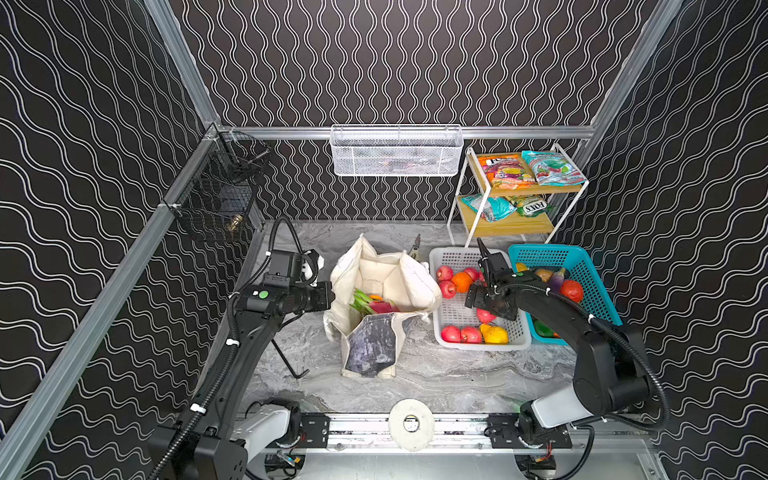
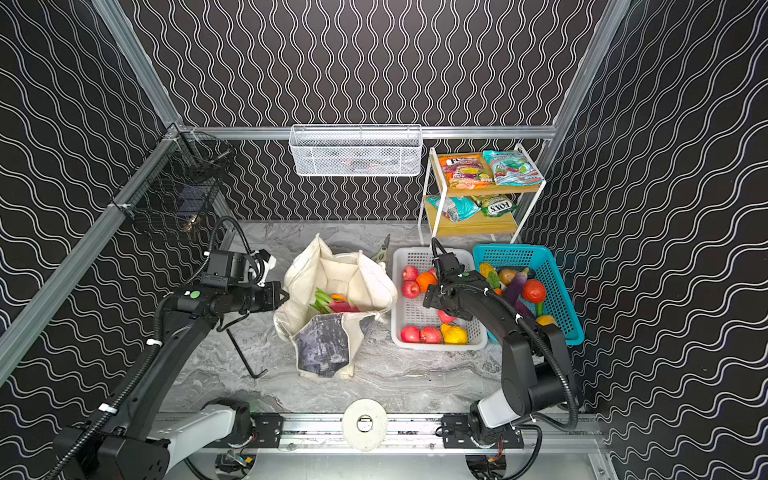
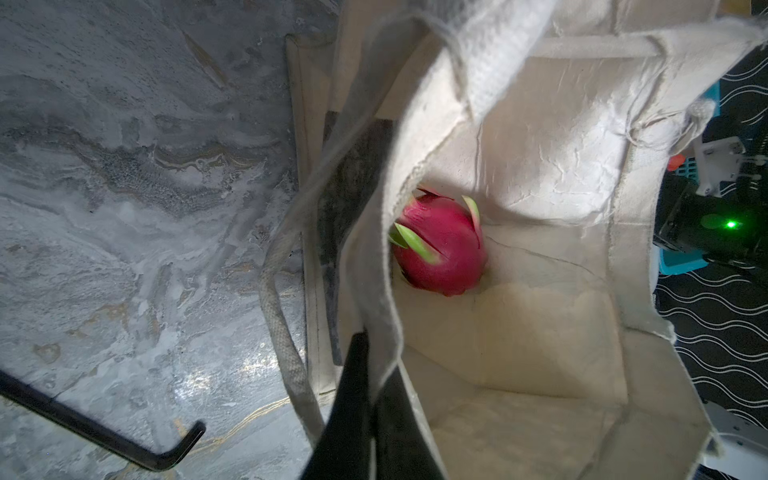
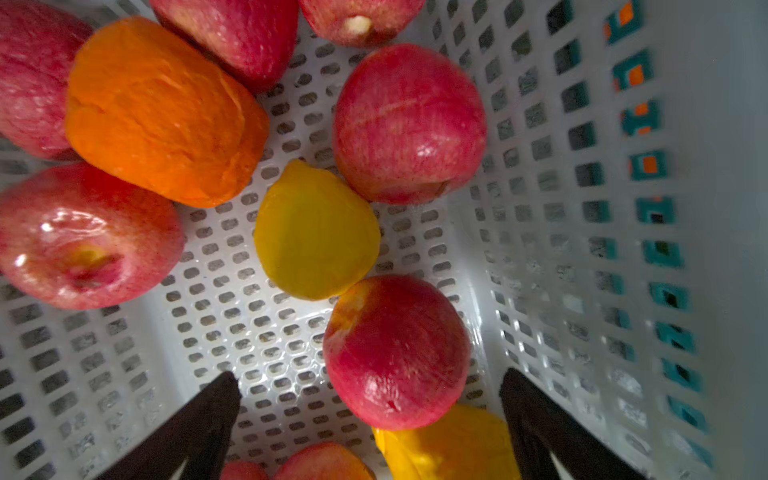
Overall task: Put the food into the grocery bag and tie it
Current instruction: 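Lower the right gripper into the white basket and grasp a red apple, then lift the red apple and carry it into the tote bag with the right gripper, then lower the apple into the bag and open the right gripper, then withdraw the right gripper from the bag back over the white basket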
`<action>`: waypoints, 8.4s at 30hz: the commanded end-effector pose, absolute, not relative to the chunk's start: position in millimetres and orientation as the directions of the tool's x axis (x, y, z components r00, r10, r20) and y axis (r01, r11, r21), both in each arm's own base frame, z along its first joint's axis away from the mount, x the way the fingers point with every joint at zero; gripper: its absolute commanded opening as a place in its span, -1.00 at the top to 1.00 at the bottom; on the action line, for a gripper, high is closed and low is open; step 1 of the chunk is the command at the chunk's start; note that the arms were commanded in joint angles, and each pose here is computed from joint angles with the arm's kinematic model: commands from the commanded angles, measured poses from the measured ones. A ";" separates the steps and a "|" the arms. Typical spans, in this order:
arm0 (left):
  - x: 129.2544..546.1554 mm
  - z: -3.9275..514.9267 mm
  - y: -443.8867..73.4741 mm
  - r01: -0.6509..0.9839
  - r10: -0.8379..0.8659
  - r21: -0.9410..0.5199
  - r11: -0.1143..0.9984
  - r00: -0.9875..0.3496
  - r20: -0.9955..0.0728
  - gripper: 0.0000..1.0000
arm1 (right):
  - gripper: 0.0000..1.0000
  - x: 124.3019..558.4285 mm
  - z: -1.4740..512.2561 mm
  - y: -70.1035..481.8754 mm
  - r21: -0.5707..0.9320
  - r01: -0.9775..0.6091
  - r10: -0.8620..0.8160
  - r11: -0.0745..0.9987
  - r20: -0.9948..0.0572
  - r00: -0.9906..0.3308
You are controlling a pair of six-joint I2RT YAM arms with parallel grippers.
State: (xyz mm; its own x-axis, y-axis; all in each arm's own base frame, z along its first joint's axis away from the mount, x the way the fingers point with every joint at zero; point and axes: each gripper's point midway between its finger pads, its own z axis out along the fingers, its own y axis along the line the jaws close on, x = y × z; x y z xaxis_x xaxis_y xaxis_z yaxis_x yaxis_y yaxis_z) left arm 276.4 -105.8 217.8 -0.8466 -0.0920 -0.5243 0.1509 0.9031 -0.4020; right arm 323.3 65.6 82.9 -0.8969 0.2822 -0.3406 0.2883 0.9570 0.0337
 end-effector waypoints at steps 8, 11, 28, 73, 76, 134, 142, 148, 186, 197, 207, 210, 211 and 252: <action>276.5 219.7 -108.8 0.168 -0.079 -0.408 0.897 -0.848 -0.524 1.00 | -0.98 329.1 62.9 67.0 0.032 0.266 0.263 0.963 -0.299 -0.917; 276.1 223.1 -108.7 0.172 -0.079 -0.408 0.897 -0.844 -0.531 1.00 | -0.98 331.1 56.3 69.8 0.035 0.257 0.256 0.966 -0.277 -0.926; 276.2 219.2 -107.9 0.167 -0.083 -0.405 0.899 -0.842 -0.533 1.00 | -0.75 337.1 33.5 69.7 0.027 0.275 0.274 0.961 -0.239 -0.932; 261.0 193.0 -117.9 0.172 -0.031 -0.446 0.878 -0.911 -0.412 1.00 | -0.01 322.6 159.2 96.9 0.195 0.277 0.327 0.941 -0.314 -0.891; 261.6 195.4 -120.0 0.178 -0.030 -0.456 0.872 -0.910 -0.413 1.00 | -0.01 321.2 182.6 102.3 0.198 0.261 0.316 0.945 -0.344 -0.884; 257.9 224.8 -120.2 0.175 -0.068 -0.475 0.862 -0.890 -0.451 1.00 | -0.03 276.9 166.1 426.5 0.219 -0.606 -0.439 0.765 -0.511 -0.739; 259.4 226.9 -121.4 0.171 -0.079 -0.485 0.857 -0.888 -0.453 1.00 | -0.03 269.5 136.7 420.1 0.208 -0.613 -0.474 0.762 -0.465 -0.747; 261.2 228.9 -120.7 0.165 -0.088 -0.485 0.859 -0.884 -0.459 1.00 | -0.04 265.6 111.6 411.4 0.178 -0.614 -0.505 0.769 -0.419 -0.755; 264.9 224.1 -123.9 0.175 -0.087 -0.496 0.851 -0.883 -0.461 1.00 | -0.25 281.7 46.0 385.4 0.113 -0.541 -0.491 0.834 -0.297 -0.819; 268.1 223.4 -125.6 0.181 -0.085 -0.501 0.846 -0.883 -0.462 1.00 | -0.52 287.5 50.5 384.6 0.093 -0.534 -0.483 0.841 -0.319 -0.816; 268.6 221.3 -125.1 0.181 -0.082 -0.497 0.848 -0.883 -0.462 1.00 | -0.88 296.0 77.8 384.6 0.069 -0.522 -0.466 0.850 -0.361 -0.808; 268.2 220.0 -125.2 0.182 -0.081 -0.497 0.848 -0.883 -0.462 1.00 | -0.98 296.1 93.3 389.9 0.101 -0.523 -0.453 0.846 -0.381 -0.806; 268.5 220.3 -125.2 0.181 -0.082 -0.497 0.848 -0.883 -0.462 1.00 | -0.98 295.9 100.0 391.7 0.114 -0.523 -0.446 0.844 -0.390 -0.805; 269.1 218.9 -124.7 0.176 -0.087 -0.496 0.850 -0.883 -0.462 1.00 | -0.98 336.4 332.0 204.2 0.428 0.026 0.333 0.904 -0.664 -0.670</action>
